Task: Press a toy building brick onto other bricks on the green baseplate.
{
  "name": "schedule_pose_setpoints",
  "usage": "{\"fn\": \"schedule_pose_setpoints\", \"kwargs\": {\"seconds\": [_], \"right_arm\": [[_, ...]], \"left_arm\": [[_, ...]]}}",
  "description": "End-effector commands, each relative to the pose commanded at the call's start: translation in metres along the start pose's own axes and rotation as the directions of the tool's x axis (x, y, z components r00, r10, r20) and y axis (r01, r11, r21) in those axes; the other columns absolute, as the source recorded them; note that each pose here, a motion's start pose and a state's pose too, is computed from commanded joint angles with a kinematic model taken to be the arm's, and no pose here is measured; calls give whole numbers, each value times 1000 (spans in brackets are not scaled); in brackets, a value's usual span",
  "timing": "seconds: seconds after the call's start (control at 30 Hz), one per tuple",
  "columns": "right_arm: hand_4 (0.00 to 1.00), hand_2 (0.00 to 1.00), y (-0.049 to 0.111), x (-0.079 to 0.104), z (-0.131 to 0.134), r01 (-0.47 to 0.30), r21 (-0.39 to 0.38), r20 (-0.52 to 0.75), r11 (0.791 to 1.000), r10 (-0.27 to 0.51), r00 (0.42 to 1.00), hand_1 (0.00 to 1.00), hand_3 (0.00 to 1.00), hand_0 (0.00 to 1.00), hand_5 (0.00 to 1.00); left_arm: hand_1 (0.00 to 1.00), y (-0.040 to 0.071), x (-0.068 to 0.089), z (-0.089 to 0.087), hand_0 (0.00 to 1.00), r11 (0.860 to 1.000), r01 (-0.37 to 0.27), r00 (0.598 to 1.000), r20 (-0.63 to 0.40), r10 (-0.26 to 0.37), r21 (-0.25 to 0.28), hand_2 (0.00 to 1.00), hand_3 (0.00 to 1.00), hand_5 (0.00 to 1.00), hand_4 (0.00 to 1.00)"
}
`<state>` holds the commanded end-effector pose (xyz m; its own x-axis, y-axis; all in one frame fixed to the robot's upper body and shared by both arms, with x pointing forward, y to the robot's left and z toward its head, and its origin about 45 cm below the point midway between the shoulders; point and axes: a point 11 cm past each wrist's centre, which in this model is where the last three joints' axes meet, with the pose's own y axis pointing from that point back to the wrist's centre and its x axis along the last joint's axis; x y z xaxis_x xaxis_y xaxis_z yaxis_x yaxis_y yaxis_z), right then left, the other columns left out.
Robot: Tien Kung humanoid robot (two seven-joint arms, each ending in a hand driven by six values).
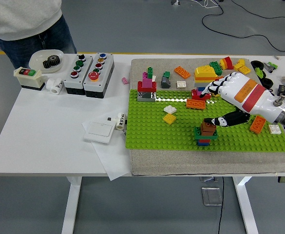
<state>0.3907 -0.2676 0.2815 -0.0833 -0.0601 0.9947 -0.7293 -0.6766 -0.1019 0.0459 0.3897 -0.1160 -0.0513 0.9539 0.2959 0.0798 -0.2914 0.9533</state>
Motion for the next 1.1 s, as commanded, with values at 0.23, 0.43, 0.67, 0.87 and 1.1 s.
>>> {"fn": "schedule_pose_setpoints", "kwargs": {"seconds": [0.23, 0.43, 0.67, 0.87, 1.1], "right_arm": [[857, 699, 17, -10, 9, 9, -147, 209, 989, 23, 978, 621, 588, 540, 577], [842, 701, 28, -17, 11, 27, -215, 357, 976, 53, 933, 641, 583, 578, 580], [821, 639, 34, -16, 8, 15, -215, 361, 976, 66, 930, 603, 556, 586, 580], [816, 608, 37, -14, 2, 1, -191, 343, 982, 66, 937, 582, 549, 570, 594], [804, 568, 41, -17, -3, -2, -180, 335, 984, 63, 940, 545, 548, 544, 592]], "left_arm": [[574, 0, 0, -2, 457, 1000, -2, 1000, 3, 2, 4, 724, 765, 812, 794], [573, 0, 0, -3, 457, 1000, -4, 1000, 6, 3, 6, 724, 765, 812, 794], [573, 0, 1, -3, 457, 1000, -6, 1000, 12, 6, 7, 725, 764, 812, 795], [573, -1, 1, -3, 457, 1000, -8, 1000, 15, 8, 8, 724, 764, 812, 794], [573, 0, 2, -2, 457, 1000, -8, 1000, 17, 8, 8, 724, 764, 813, 795]]}}
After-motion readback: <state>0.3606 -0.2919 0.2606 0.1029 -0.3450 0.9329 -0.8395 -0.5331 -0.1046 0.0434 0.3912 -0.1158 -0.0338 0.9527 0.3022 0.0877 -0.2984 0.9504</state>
